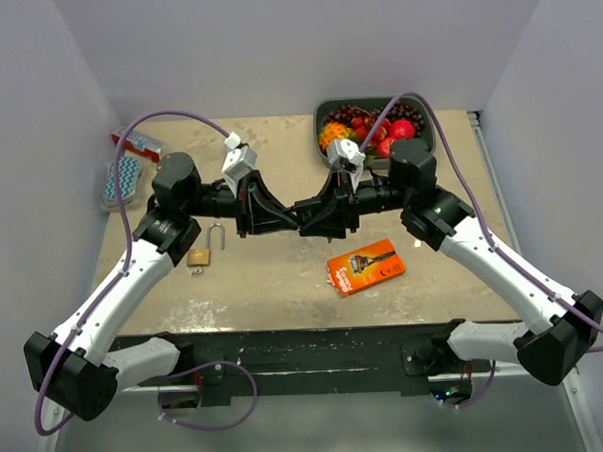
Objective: Lock with the key
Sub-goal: Lock the lock.
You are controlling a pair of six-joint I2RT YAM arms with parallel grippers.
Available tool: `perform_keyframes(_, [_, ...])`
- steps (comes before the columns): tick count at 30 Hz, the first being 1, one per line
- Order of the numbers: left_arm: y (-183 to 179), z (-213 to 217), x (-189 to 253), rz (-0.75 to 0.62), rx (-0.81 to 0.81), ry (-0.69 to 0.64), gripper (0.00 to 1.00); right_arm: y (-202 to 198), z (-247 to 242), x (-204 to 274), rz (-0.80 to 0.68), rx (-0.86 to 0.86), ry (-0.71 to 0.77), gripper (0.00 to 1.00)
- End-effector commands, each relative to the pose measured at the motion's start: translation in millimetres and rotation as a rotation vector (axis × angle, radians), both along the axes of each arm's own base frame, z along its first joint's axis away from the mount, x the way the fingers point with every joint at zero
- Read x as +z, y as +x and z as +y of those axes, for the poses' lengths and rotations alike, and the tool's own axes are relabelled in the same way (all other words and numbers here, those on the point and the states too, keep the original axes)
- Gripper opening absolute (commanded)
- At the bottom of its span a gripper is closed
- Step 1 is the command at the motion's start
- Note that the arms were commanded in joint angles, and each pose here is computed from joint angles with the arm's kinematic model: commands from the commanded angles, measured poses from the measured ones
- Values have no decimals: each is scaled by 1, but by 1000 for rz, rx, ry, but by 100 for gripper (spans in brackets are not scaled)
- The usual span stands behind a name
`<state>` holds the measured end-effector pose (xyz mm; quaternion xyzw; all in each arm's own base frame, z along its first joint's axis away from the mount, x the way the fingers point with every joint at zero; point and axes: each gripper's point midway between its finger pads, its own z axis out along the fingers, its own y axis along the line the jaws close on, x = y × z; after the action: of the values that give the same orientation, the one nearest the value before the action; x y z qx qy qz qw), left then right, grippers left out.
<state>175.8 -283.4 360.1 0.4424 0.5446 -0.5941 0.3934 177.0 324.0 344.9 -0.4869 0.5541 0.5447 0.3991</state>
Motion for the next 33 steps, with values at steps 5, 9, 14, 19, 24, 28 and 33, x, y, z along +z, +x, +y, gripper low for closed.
perform_keyframes(5, [-29,-31,75,-269,-48,-187,0,-54,50,-48,46,256,-70,0])
perform_keyframes(9, [-17,-16,53,-276,11,-105,0,-48,34,-49,-18,219,-97,0])
perform_keyframes(14, [-5,3,44,-291,72,-52,0,-33,11,-59,-10,154,-172,10])
perform_keyframes(19, [-1,11,38,-248,94,-34,0,-22,-3,-63,20,104,-211,49])
perform_keyframes(24, [6,13,31,-193,117,-67,0,-12,-12,-65,54,69,-220,74])
perform_keyframes(28, [11,12,21,-168,115,-62,0,-4,-15,-70,82,40,-223,99])
perform_keyframes(33, [10,14,4,-192,95,-13,0,5,-21,-64,54,32,-223,99])
